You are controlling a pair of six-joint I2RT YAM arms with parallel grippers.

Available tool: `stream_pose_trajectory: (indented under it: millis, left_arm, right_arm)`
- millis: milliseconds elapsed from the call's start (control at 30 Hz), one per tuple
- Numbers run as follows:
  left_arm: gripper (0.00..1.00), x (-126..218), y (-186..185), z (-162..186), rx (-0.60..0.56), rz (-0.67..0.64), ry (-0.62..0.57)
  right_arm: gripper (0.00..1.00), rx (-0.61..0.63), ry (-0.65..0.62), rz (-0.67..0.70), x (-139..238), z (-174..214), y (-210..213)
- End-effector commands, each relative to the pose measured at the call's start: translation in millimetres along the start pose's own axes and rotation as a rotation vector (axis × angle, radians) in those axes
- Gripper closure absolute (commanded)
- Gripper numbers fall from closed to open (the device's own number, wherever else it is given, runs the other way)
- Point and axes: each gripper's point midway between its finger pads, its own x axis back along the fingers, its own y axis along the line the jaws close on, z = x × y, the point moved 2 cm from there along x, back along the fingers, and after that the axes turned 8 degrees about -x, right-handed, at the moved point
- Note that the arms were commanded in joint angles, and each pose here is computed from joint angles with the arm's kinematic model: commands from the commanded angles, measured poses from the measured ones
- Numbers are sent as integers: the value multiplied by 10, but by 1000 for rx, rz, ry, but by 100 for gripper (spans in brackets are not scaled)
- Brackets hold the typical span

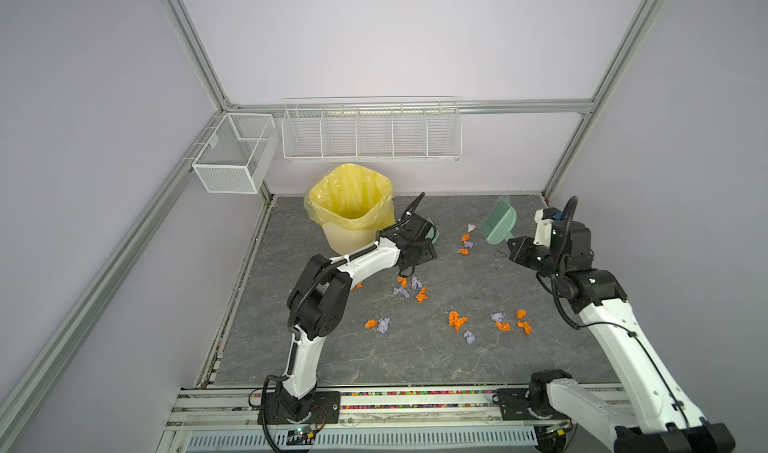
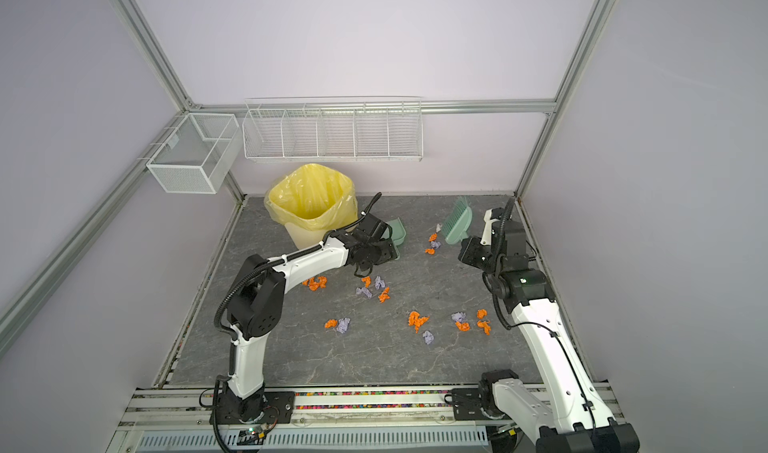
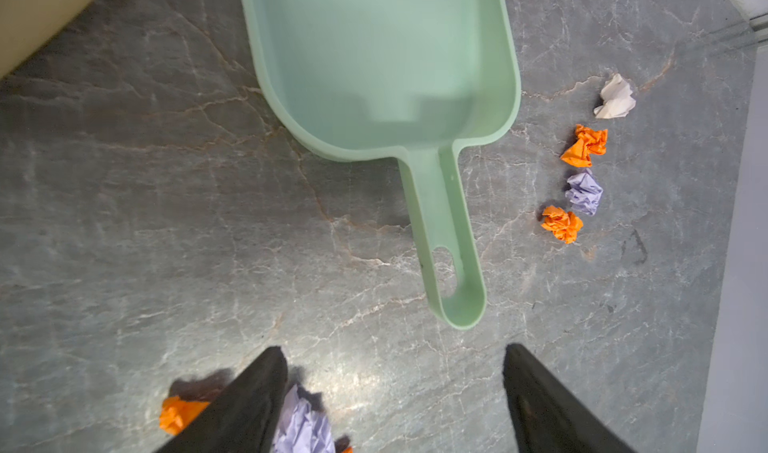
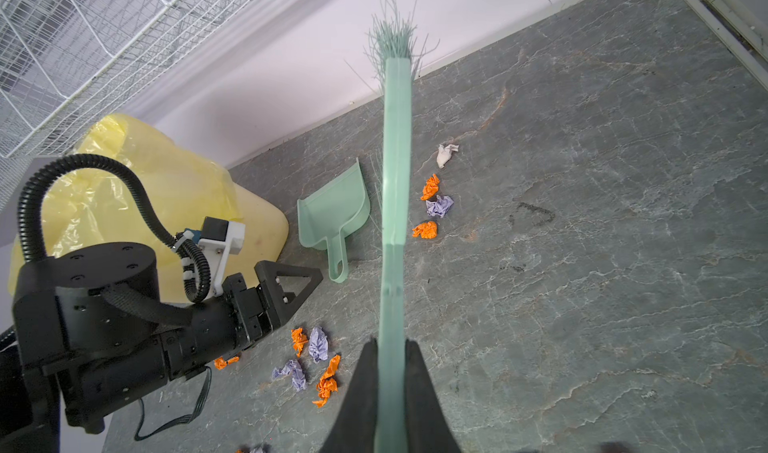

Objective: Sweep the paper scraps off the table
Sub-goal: 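Lower the green dustpan onto the table beside the scraps with the left gripper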

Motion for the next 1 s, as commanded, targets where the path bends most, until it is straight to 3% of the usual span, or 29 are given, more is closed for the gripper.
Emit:
stream_pose_trajectory:
  millis: [0, 100, 533, 967]
  left_arm:
    - [22, -47, -4, -74, 27, -19, -22]
    - [30, -81, -20, -118, 34, -23, -37]
    - [42, -215, 38, -140, 18, -67, -56]
    - [45, -303, -56, -160, 14, -45, -59]
  right_arm:
    - [93, 25, -10, -12, -26, -33, 12]
    - [93, 21, -12, -12, -18, -28, 9]
    - [93, 15, -4, -29, -8, -5, 27]
    - [93, 10, -10, -33, -3, -13, 35]
